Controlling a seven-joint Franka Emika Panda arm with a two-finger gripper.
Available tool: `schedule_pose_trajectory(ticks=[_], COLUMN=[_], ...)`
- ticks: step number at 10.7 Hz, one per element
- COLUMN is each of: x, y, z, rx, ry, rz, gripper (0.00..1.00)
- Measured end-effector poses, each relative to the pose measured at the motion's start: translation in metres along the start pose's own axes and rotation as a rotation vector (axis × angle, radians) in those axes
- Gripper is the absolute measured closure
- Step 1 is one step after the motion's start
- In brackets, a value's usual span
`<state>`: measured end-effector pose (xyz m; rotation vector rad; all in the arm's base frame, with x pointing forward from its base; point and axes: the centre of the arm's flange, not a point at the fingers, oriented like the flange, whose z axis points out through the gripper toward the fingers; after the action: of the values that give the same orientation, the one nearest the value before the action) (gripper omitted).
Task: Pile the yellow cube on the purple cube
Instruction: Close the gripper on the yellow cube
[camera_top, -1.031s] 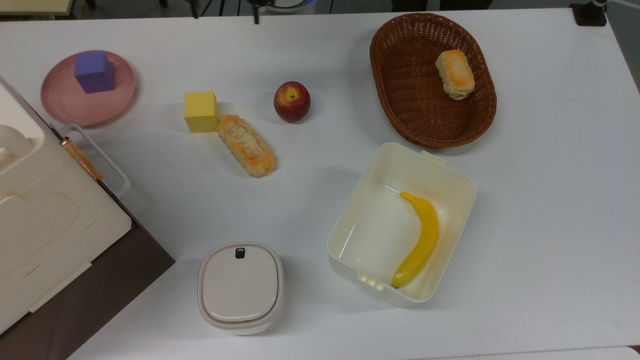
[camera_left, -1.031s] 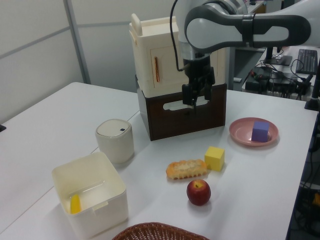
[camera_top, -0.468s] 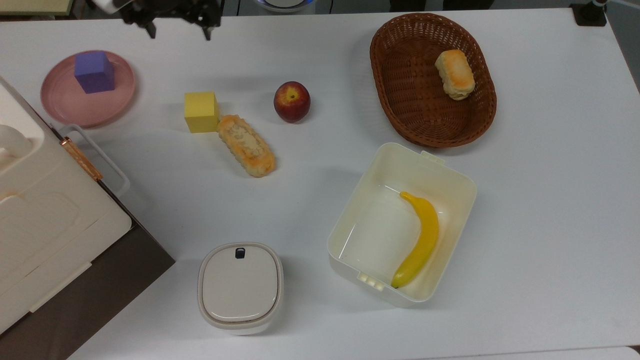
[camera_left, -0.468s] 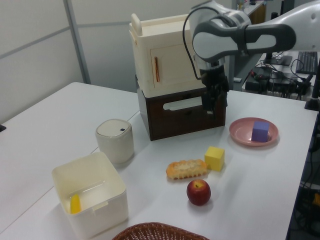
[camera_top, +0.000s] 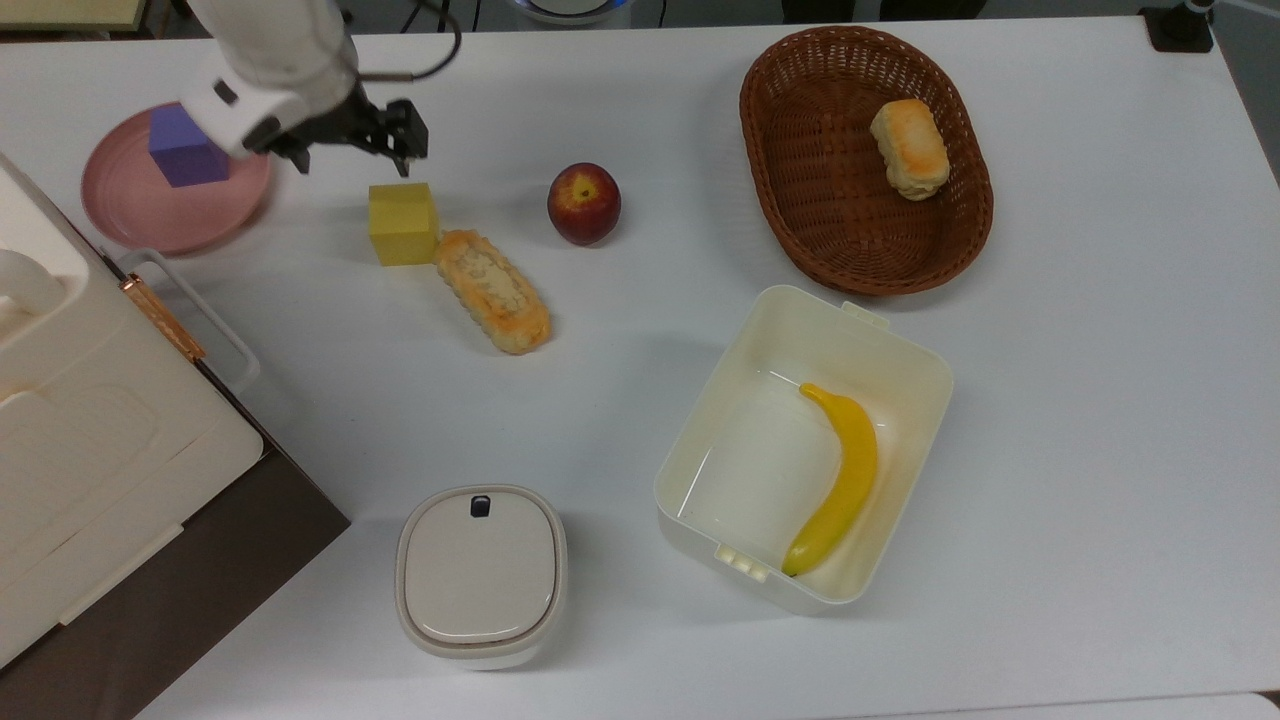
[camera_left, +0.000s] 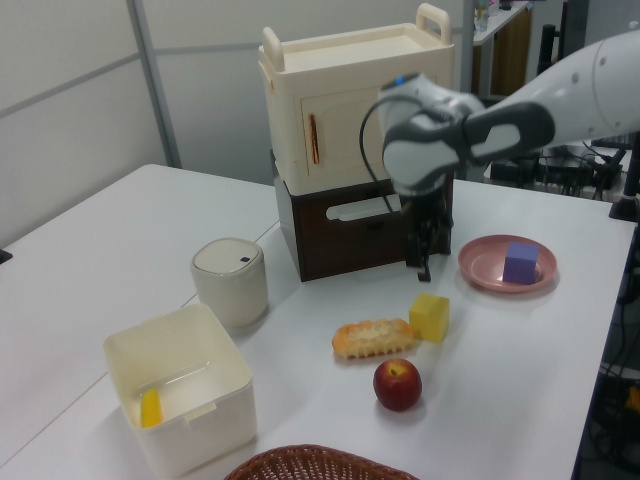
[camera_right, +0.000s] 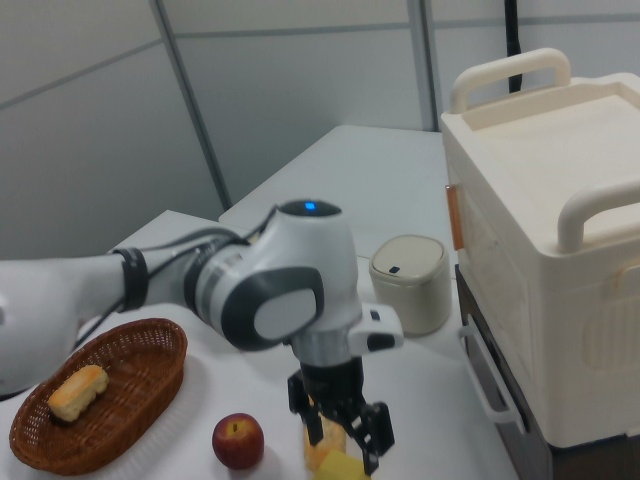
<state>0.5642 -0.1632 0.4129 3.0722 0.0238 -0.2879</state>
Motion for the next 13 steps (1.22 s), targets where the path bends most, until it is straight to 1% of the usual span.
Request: schedule_pose_trajectory(ticks=[5,7,8,9,10,11,12,13], x=[0.016,0.022,0.026,0.027,0.028,0.028,0.028,0.028], y=[-0.011,-0.018,-0.020,-0.021,-0.021,-0.021,-0.021,-0.020], z=[0.067,0.082,0.084,0.084,0.083,0.082,0.081,0.079], rx=[-0.023,-0.021,-0.024,-0.027,-0.028,-0.029,-0.029,-0.031], ry=[-0.110,-0.127,-0.117,-0.108,-0.103,-0.100,-0.099,-0.095], rz=[-0.050,-0.067,-0.073,-0.076,-0.076,-0.075,-0.075,-0.074], gripper=[0.00,0.00,0.06,0.19,0.19,0.13,0.00,0.00])
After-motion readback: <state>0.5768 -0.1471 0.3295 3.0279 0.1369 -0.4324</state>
